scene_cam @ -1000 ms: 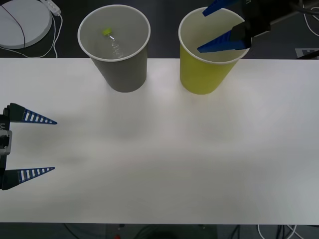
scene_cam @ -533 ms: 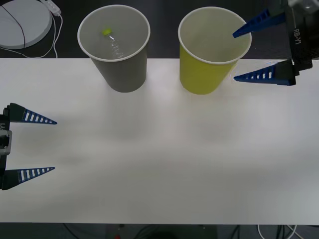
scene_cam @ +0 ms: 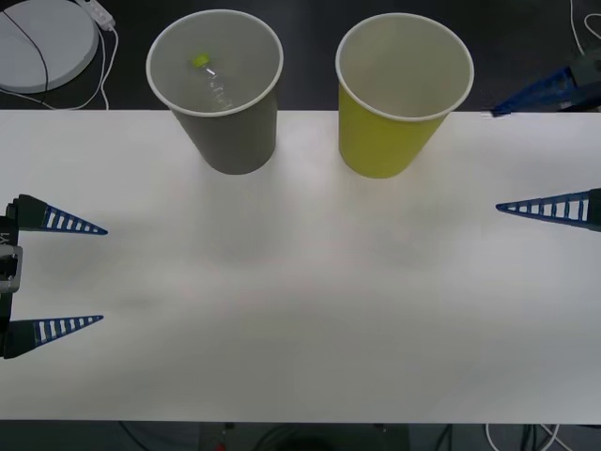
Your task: Put the can into the green bin and the plastic bottle into the gray bin
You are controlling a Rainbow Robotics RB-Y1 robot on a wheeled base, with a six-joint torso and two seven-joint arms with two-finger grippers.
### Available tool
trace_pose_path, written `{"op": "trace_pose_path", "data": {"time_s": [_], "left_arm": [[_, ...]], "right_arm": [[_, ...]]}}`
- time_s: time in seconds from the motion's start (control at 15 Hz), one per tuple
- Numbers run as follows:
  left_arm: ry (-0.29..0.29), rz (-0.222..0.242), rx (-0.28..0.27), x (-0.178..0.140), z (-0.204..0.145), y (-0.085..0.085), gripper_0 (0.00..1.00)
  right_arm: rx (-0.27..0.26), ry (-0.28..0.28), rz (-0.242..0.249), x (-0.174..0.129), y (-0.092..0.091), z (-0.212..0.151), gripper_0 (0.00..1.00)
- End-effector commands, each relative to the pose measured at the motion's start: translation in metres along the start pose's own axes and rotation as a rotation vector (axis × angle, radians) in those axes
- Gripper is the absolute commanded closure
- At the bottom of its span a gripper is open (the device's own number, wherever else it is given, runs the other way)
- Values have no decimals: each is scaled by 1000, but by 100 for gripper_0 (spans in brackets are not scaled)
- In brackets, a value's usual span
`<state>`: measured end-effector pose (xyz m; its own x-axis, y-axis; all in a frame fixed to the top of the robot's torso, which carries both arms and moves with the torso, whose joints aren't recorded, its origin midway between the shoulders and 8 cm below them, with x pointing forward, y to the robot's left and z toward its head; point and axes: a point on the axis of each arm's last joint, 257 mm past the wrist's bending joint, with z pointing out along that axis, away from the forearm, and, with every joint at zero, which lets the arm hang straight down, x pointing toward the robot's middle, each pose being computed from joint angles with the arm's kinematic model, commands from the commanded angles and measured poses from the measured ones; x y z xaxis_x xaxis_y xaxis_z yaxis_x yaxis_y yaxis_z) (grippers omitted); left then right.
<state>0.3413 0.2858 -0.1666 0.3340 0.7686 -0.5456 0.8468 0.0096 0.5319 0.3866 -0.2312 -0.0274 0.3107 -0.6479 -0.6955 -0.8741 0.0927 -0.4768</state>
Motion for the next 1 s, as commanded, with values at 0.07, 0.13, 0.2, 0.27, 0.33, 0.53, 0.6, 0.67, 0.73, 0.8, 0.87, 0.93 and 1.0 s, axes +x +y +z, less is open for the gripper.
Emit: {"op": "trace_pose_path", "data": {"time_s": [0.07, 0.13, 0.2, 0.27, 0.33, 0.53, 0.6, 0.67, 0.73, 0.8, 0.87, 0.93, 1.0], "left_arm": [[0, 0, 0, 0, 0, 0, 0], [0, 0, 0, 0, 0, 0, 0], [0, 0, 0, 0, 0, 0, 0], [0, 0, 0, 0, 0, 0, 0], [0, 0, 0, 0, 0, 0, 0], [0, 0, 0, 0, 0, 0, 0], [0, 0, 0, 0, 0, 0, 0], [0, 0, 0, 0, 0, 0, 0], [0, 0, 0, 0, 0, 0, 0], [0, 0, 0, 0, 0, 0, 0], [0, 0, 0, 0, 0, 0, 0], [0, 0, 0, 0, 0, 0, 0], [0, 0, 0, 0, 0, 0, 0]], "right_arm": [[27, 30, -2, 9, 27, -11, 0], [30, 29, 13, 11, 37, -14, 0], [25, 27, 31, 13, 47, -13, 0], [16, 26, 54, 17, 60, -12, 0], [12, 18, 72, 18, 69, -11, 0], [-7, 7, 107, 23, 93, -6, 0], [-17, 2, 123, 25, 102, -4, 0], [-21, 0, 130, 26, 107, -3, 0], [-23, -4, 146, 29, 112, -3, 0], [-27, -11, 157, 31, 118, -2, 0], [-30, -13, 159, 32, 121, -2, 0], [-30, -12, 160, 35, 124, -2, 0], [-32, -14, 164, 38, 128, -1, 0]]}}
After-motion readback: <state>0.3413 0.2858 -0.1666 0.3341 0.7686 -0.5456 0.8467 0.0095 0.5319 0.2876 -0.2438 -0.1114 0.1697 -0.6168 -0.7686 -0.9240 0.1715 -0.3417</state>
